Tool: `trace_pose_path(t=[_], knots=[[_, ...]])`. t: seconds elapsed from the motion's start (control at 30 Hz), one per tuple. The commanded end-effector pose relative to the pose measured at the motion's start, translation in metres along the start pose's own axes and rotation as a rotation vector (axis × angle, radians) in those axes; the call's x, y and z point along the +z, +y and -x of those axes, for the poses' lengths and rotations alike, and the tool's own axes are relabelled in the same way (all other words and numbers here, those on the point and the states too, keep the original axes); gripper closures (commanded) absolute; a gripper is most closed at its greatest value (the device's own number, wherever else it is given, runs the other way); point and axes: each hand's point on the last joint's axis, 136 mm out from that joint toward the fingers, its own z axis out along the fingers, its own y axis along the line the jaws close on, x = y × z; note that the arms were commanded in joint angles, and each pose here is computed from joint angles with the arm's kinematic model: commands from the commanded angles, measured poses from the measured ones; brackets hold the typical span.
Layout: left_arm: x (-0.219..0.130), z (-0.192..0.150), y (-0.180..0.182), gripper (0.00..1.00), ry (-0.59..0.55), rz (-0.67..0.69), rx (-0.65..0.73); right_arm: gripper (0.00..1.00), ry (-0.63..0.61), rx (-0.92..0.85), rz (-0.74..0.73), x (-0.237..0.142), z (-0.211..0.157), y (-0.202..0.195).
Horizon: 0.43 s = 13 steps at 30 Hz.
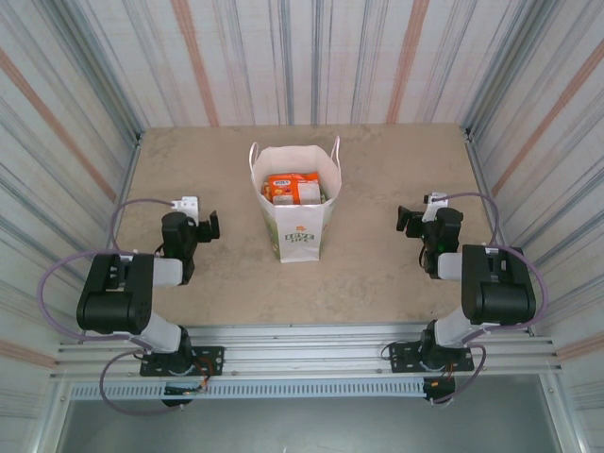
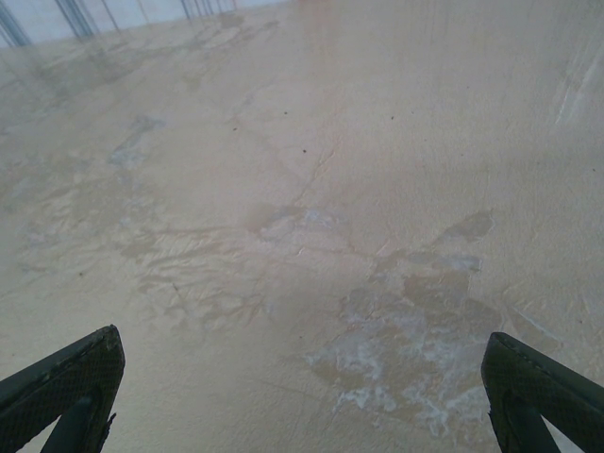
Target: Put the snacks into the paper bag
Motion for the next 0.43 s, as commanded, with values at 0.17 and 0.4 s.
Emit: trace_pose_path(t=[0.17,0.4], knots=[[0.001,0.0109,0.0013,0.01,-0.022,0.012,0.022,0.01,-0.008,-0.004,-0.004,0.0021,0.0052,-0.0013],[0.0005,0.0115,0.0015,0.01,-0.025,0.004,0.016,0.01,-0.007,-0.003,-0.004,0.002,0.0044,-0.0012]])
